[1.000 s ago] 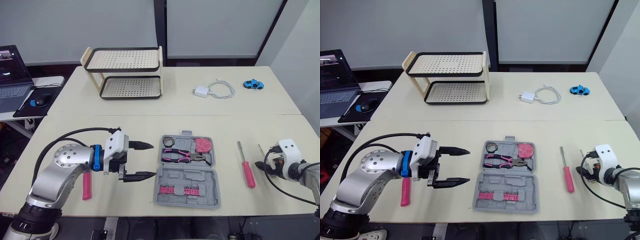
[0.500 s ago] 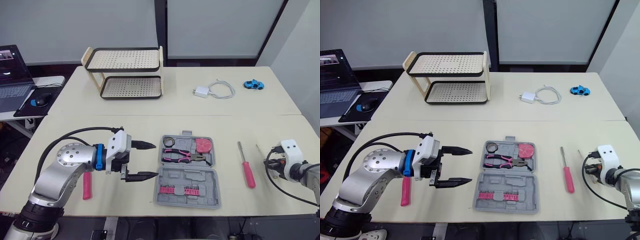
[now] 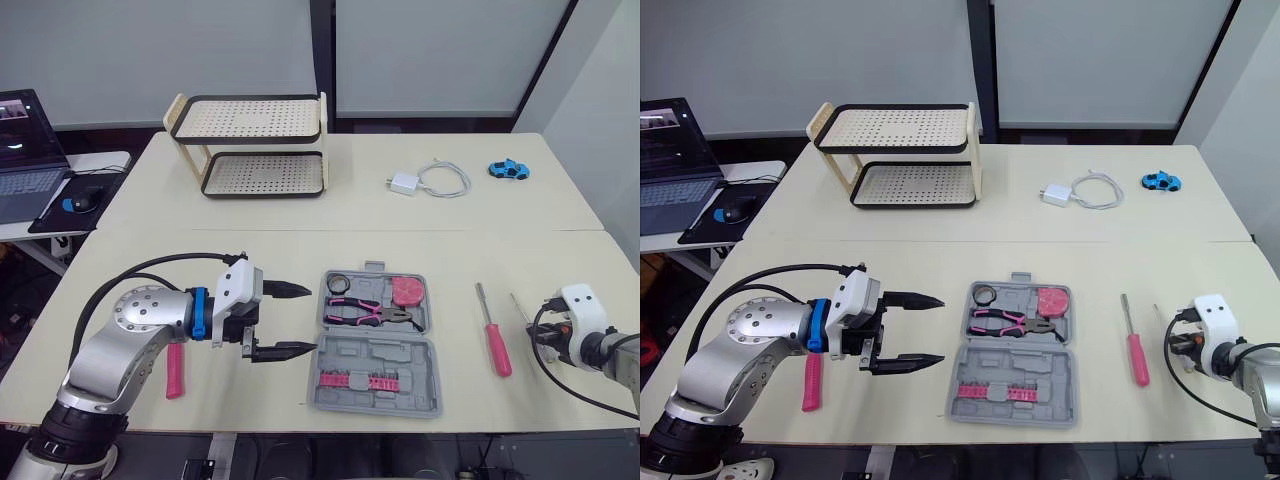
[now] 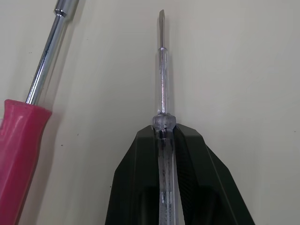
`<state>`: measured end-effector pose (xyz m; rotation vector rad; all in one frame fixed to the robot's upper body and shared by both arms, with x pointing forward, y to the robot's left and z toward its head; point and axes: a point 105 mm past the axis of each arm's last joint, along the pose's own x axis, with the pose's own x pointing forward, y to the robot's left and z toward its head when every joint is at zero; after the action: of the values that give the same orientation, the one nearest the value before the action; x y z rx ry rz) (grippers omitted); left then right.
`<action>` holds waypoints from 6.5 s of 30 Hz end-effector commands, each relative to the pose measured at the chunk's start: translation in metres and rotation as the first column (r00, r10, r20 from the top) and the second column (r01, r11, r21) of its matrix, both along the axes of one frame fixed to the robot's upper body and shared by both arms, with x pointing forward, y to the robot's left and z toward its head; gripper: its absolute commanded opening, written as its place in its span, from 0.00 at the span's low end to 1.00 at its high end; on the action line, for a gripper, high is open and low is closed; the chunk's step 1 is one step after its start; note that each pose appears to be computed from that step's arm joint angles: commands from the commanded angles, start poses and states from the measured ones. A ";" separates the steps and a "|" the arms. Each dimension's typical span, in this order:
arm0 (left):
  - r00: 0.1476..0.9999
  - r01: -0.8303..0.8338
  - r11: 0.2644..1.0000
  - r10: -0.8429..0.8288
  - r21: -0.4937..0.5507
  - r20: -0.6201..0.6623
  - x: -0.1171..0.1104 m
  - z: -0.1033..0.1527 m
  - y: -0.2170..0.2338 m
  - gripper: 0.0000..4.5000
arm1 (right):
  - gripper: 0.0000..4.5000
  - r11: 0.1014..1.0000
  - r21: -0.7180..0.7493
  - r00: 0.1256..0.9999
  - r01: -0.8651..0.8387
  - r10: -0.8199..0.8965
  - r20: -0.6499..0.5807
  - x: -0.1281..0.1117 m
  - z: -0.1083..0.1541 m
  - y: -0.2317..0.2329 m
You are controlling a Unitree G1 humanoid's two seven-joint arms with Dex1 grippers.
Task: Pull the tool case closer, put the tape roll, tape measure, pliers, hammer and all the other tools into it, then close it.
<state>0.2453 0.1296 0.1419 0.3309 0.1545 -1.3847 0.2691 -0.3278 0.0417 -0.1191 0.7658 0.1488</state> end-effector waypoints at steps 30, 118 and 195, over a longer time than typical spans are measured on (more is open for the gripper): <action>0.997 0.072 0.996 -0.073 0.046 0.028 -0.012 0.001 -0.002 1.00 | 0.05 0.986 0.157 0.997 -0.047 0.037 0.071 -0.042 0.044 0.111; 1.000 -0.017 0.997 0.016 0.079 0.010 -0.031 -0.014 0.006 1.00 | 0.99 -0.796 -0.190 -0.421 -0.575 0.487 -0.765 0.007 0.053 0.148; 0.974 0.177 0.984 -0.169 -0.036 0.153 -0.026 0.012 -0.015 1.00 | 0.04 0.970 0.215 0.985 -0.113 0.138 -0.101 -0.013 0.036 0.113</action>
<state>0.2210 0.1179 0.1500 0.4198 -0.0136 -1.5069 0.2515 -0.2096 0.0727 0.0434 0.8797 0.4088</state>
